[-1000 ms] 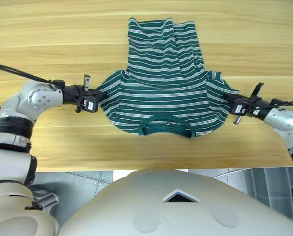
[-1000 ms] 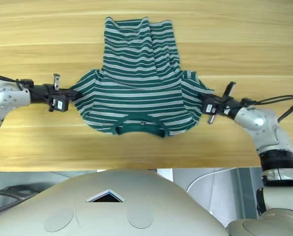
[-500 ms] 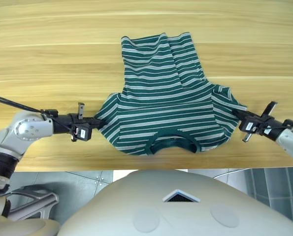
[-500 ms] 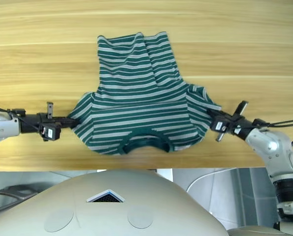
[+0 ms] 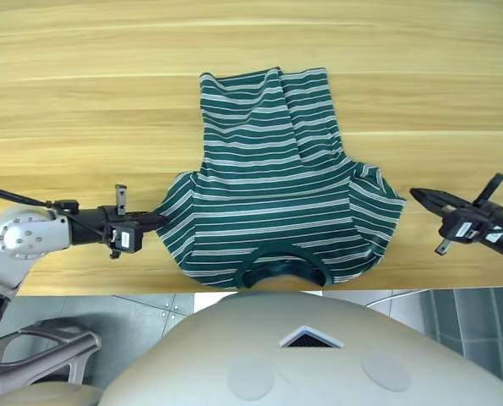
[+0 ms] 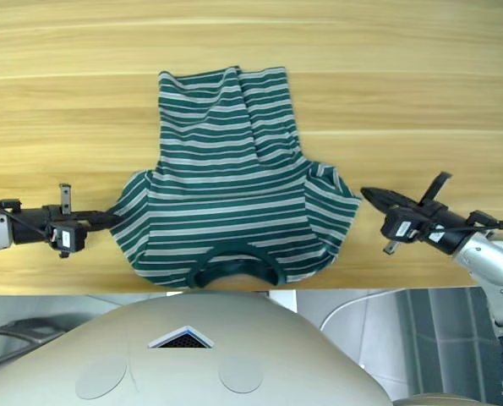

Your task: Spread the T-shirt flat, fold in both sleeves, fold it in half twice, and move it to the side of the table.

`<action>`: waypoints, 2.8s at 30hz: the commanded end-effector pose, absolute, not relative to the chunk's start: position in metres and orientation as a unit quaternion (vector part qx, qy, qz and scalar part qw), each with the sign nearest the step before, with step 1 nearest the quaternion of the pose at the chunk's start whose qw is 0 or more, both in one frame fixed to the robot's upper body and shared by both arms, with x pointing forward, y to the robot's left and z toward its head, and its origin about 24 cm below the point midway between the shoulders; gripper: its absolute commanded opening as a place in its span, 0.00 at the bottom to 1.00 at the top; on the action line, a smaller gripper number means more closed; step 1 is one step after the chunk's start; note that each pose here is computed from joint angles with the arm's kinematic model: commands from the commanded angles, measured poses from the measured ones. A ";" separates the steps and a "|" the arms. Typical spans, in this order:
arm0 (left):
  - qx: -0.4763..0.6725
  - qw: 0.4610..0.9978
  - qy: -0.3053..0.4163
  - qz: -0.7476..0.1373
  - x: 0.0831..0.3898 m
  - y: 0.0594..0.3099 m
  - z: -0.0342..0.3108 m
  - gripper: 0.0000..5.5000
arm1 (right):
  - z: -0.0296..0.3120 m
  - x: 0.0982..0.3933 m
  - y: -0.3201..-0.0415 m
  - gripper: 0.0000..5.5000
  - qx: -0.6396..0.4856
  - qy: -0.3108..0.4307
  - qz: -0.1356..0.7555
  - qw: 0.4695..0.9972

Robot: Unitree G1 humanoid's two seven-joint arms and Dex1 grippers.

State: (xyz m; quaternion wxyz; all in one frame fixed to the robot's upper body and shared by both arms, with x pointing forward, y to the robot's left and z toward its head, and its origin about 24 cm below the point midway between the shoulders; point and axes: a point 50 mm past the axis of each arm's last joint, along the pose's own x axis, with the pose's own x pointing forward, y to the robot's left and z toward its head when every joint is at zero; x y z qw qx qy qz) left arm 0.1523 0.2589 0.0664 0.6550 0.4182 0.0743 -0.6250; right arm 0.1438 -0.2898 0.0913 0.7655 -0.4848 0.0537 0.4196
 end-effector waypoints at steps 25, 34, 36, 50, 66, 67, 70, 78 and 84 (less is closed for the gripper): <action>0.561 0.632 -0.029 -0.534 0.332 0.195 0.105 0.00 | 0.027 0.194 -0.161 0.00 -0.453 -0.012 0.599 0.660; 0.681 0.542 0.069 -0.488 0.366 0.180 0.084 0.00 | 0.018 0.191 -0.151 0.00 -0.442 -0.008 0.608 0.659; 0.691 0.528 0.078 -0.487 0.366 0.178 0.078 0.00 | 0.017 0.191 -0.150 0.00 -0.439 -0.007 0.608 0.661; 0.728 0.507 0.077 -0.455 0.373 0.179 0.080 0.00 | 0.008 0.189 -0.147 0.00 -0.429 0.000 0.605 0.671; 0.722 0.505 0.065 -0.469 0.369 0.166 0.069 0.00 | 0.005 0.187 -0.144 0.00 -0.423 0.003 0.607 0.673; 0.721 0.503 0.064 -0.472 0.369 0.164 0.067 0.00 | 0.005 0.186 -0.143 0.00 -0.423 0.003 0.607 0.673; 0.718 0.497 0.068 -0.483 0.365 0.159 0.059 0.00 | 0.004 0.185 -0.144 0.00 -0.422 0.004 0.608 0.673; 0.730 0.464 0.111 -0.490 0.352 0.166 0.029 0.00 | 0.005 0.186 -0.147 0.00 -0.424 0.006 0.606 0.673; 0.748 0.447 0.146 -0.469 0.350 0.189 0.024 0.00 | 0.010 0.188 -0.147 0.00 -0.424 -0.001 0.602 0.677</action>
